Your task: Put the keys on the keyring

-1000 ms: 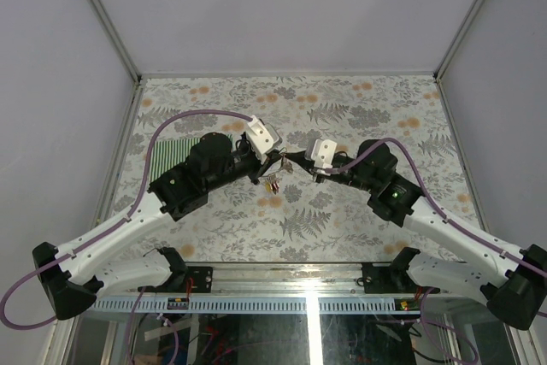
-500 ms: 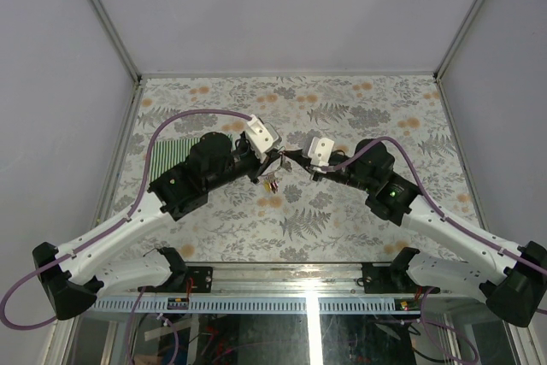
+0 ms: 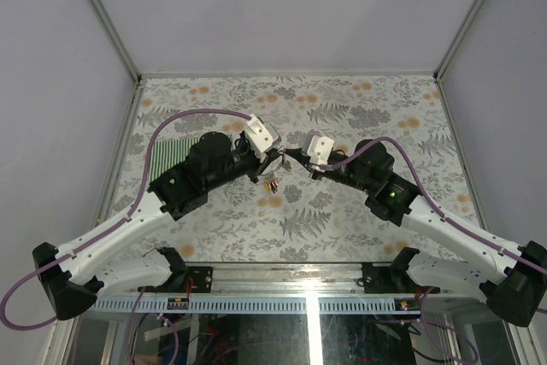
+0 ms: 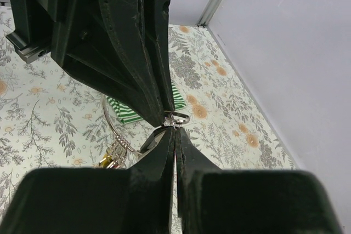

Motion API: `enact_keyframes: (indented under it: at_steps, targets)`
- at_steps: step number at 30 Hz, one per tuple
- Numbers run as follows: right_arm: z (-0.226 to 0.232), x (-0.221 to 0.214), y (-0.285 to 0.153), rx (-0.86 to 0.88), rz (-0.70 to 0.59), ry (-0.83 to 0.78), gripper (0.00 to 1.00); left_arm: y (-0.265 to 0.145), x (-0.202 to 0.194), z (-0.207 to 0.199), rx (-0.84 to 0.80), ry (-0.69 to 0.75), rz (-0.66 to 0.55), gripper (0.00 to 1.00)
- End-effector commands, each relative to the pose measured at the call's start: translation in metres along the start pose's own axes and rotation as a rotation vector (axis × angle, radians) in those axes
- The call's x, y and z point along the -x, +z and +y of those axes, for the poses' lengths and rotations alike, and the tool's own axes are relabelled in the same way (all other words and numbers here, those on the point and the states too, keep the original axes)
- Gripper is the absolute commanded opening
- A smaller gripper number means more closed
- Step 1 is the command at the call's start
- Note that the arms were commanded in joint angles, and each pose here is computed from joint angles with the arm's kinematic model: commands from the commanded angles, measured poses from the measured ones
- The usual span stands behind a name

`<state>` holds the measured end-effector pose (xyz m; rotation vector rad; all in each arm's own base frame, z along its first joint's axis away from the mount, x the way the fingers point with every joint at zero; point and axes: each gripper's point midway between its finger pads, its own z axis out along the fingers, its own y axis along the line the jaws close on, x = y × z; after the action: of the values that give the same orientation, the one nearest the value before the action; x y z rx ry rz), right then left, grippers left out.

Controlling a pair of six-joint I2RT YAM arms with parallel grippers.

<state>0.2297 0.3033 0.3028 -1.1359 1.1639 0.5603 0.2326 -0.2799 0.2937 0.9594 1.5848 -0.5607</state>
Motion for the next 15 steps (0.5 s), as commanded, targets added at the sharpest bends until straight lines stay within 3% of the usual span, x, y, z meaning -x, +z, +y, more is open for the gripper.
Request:
enact_keyframes:
  at_steps: [1, 15]
  targets:
    - [-0.0262, 0.0376, -0.0032, -0.096, -0.078, -0.034, 0.0, -0.0028, 0.0246, 0.0058, 0.013, 0.026, -0.078, 0.0]
    - [-0.0319, 0.0399, -0.0095, -0.125, -0.065, -0.044, 0.0, -0.0031, 0.0224, 0.0052, 0.01, 0.031, -0.069, 0.0]
